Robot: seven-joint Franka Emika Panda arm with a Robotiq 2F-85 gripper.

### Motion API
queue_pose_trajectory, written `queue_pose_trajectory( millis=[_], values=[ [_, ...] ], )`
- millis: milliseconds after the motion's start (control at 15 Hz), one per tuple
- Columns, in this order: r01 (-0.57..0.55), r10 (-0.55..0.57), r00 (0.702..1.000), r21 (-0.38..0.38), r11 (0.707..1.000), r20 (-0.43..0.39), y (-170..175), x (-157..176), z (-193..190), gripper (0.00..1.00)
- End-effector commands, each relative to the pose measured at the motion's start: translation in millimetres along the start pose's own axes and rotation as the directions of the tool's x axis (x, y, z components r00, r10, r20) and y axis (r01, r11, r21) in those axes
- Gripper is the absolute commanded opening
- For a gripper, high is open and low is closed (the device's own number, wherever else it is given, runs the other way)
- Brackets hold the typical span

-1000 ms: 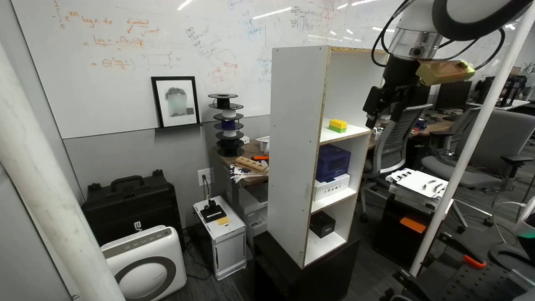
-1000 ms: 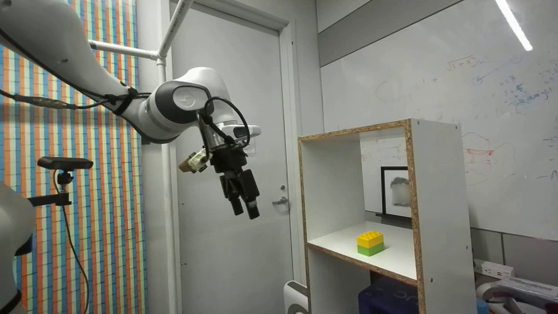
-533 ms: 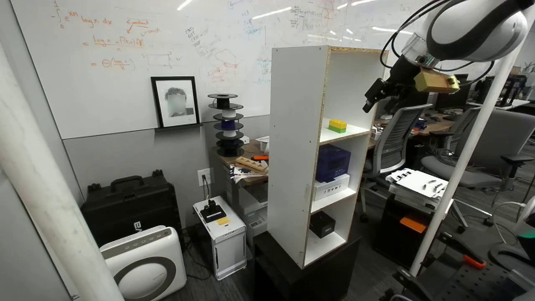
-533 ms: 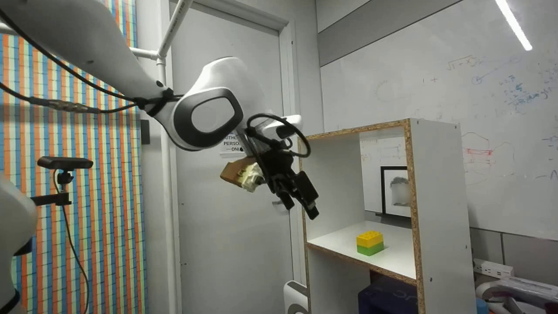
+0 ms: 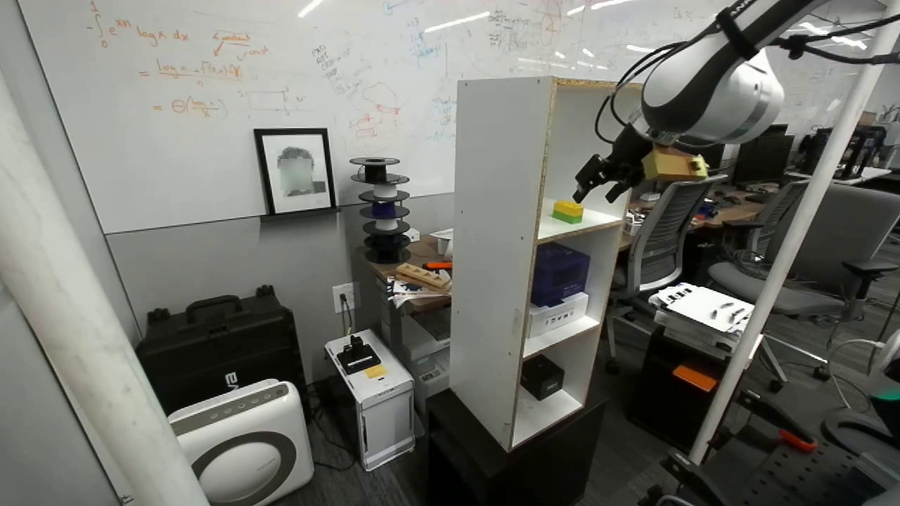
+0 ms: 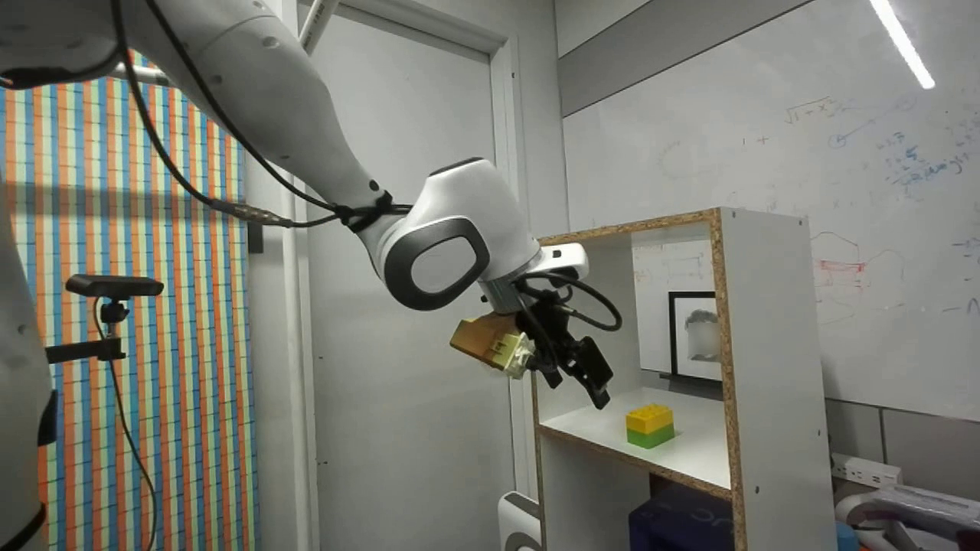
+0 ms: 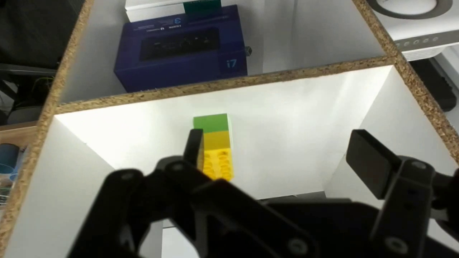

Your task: Put the Legos on top of the shelf

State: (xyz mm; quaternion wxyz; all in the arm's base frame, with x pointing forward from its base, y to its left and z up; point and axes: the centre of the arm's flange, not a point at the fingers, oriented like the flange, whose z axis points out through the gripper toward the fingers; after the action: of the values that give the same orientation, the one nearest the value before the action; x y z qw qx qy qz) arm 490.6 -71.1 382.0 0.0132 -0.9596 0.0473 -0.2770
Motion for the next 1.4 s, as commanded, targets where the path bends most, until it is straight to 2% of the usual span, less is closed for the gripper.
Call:
queue_pose_trajectory(
  millis=[0,200,533,600,667,867,1200,1267,1333],
  values=[
    [0.007,-0.007,1.0,0.003,1.0,-0.028,6,46,39,1.0],
    [0.005,-0.005,1.0,-0.024,1.0,-0.01,19,60,56,1.0],
    [-0.007,0.008,1.0,-0.066,0.998,0.008,36,62,86,1.0],
    [-0.016,0.016,1.0,-0.068,0.998,0.008,37,61,93,0.75],
    [-0.019,0.02,1.0,-0.068,0.998,0.01,36,61,98,0.74],
    [-0.027,0.029,0.999,-0.069,0.997,0.02,34,61,102,0.5],
    [-0.05,0.055,0.998,-0.108,0.993,0.042,35,52,67,0.11],
    [-0.065,0.071,0.996,-0.115,0.991,0.051,36,45,59,0.16],
    [-0.077,0.086,0.994,-0.123,0.989,0.069,35,34,45,0.16]
  ],
)
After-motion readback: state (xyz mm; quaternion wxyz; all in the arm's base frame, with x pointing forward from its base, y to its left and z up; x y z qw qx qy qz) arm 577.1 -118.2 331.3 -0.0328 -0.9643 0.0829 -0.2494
